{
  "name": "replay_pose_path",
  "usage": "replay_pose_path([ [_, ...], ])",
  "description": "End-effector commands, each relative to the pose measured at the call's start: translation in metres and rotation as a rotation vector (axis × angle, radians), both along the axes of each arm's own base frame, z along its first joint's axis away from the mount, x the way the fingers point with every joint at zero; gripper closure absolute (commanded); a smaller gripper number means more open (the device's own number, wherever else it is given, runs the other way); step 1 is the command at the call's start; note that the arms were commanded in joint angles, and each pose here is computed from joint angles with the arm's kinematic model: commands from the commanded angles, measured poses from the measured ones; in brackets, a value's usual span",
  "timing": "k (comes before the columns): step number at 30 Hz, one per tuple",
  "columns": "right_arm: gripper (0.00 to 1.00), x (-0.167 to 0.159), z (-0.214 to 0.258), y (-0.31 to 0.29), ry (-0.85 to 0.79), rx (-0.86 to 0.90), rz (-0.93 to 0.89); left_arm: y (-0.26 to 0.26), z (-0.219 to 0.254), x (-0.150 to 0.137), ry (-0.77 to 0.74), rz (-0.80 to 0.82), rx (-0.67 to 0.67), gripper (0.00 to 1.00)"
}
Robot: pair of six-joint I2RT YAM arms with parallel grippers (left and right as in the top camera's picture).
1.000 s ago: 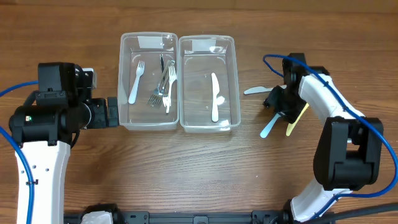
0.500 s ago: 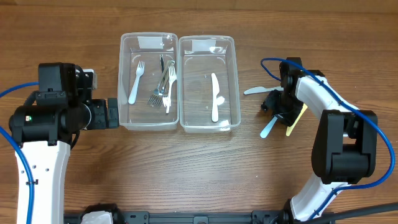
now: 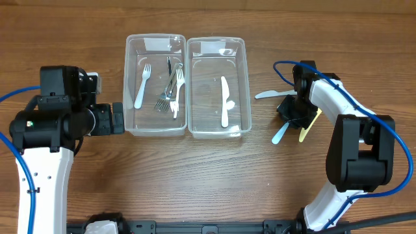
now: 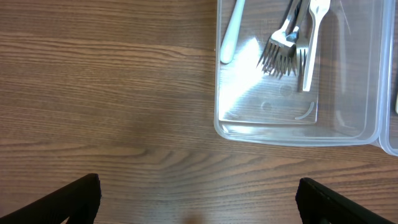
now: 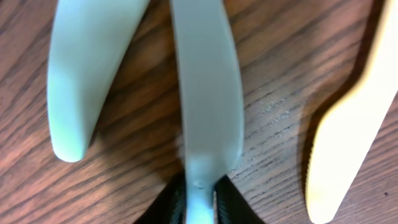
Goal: Pack container
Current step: 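Move the right gripper to the light blue knife and grasp it, then place the light blue knife into the right container and release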
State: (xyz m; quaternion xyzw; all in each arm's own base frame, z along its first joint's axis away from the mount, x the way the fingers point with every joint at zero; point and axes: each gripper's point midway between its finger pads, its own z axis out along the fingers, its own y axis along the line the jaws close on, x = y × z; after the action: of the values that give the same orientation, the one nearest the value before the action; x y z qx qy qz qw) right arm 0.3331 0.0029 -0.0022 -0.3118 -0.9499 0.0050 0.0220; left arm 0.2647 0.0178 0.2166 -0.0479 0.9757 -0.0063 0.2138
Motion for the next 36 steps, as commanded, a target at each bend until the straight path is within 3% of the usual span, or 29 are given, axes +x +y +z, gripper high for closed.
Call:
replay_pose_path([
  [1,0.90,-0.010,-0.020,0.001,0.058,0.009,-0.003,-0.003,-0.001,0.000,0.000,-0.028,-0.006,0.00],
  [4,0.96,-0.009,-0.020,0.001,0.056,0.010,-0.002,-0.003,-0.001,0.000,0.000,-0.028,-0.006,0.00],
  [12,0.96,0.008,0.012,0.001,-0.020,0.007,0.027,-0.003,-0.001,-0.001,0.001,-0.028,-0.007,0.00],
  [19,0.96,0.056,0.144,0.027,-0.348,0.010,0.163,-0.003,-0.001,0.000,0.000,-0.028,-0.007,0.00],
  [21,0.96,0.065,0.202,0.058,-0.487,0.017,0.285,-0.003,-0.001,0.000,0.000,-0.028,-0.007,0.00],
  [24,0.93,0.065,0.238,0.102,-0.565,0.036,0.449,-0.003,0.000,0.000,-0.001,-0.028,-0.006,0.00],
  [29,0.92,0.057,0.229,0.160,-0.559,0.063,0.644,-0.003,0.000,0.000,-0.002,-0.028,-0.007,0.00],
  [36,0.92,0.059,0.159,0.203,-0.411,0.078,0.818,-0.003,0.000,0.000,-0.001,-0.028,-0.007,0.00],
])
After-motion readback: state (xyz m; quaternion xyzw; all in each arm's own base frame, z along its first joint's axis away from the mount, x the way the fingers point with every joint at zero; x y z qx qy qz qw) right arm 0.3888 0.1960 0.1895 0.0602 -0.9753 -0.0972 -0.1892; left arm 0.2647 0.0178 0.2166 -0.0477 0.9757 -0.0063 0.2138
